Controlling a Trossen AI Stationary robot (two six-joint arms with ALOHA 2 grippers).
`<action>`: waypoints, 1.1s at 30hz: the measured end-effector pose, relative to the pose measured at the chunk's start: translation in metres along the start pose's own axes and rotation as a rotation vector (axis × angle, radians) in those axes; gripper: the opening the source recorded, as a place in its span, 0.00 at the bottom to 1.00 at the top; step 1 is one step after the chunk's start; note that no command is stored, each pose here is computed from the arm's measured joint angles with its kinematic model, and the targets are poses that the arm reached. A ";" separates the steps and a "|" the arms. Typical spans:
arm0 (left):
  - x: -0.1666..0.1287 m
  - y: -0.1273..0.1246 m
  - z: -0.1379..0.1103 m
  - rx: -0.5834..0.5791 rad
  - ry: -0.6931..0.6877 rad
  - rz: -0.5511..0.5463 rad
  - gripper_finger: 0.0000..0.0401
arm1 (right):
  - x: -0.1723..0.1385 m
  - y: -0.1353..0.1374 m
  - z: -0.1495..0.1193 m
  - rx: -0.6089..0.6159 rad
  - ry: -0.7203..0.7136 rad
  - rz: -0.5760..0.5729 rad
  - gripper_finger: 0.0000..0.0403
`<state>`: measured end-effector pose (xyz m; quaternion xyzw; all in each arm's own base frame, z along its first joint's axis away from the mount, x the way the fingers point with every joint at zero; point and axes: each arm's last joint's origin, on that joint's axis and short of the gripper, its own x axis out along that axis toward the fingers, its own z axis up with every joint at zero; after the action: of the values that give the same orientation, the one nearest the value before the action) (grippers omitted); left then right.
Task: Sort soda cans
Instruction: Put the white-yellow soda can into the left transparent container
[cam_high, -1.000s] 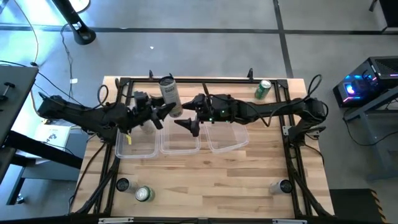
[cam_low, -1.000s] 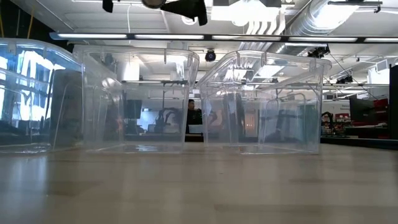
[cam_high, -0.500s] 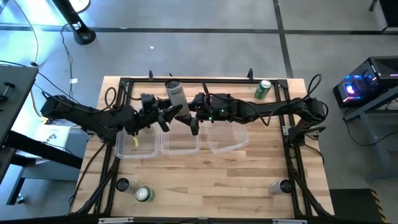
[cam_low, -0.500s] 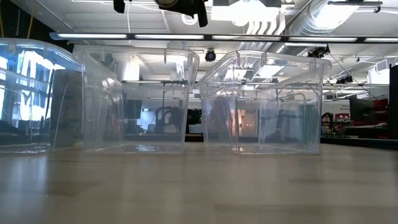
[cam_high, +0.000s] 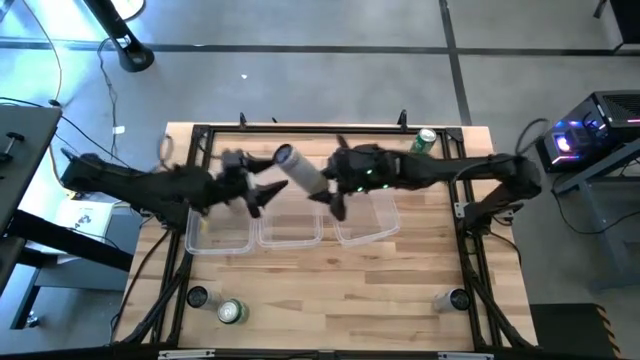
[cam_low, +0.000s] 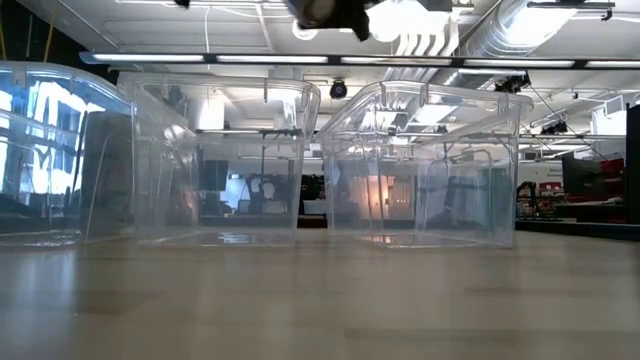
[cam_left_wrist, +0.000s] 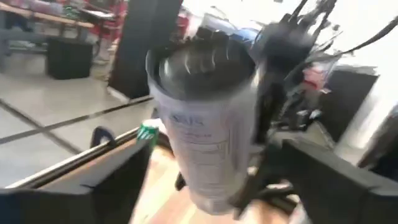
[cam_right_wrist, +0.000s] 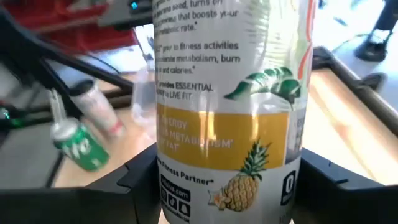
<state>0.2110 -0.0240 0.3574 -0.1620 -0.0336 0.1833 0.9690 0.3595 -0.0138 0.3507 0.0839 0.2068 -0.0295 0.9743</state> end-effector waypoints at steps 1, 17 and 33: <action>-0.002 0.001 0.006 0.013 0.038 -0.002 0.94 | -0.007 -0.001 0.001 -0.014 0.022 -0.016 0.59; 0.043 -0.001 0.033 0.122 0.501 -0.109 0.92 | -0.022 0.013 -0.032 -0.154 0.359 -0.047 0.59; 0.083 -0.011 -0.001 0.060 0.616 -0.248 0.91 | -0.024 0.024 -0.037 -0.192 0.393 -0.021 0.59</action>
<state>0.2920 -0.0036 0.3603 -0.1761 0.2471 0.0073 0.9528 0.3255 0.0168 0.3307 -0.0074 0.3956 -0.0028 0.9184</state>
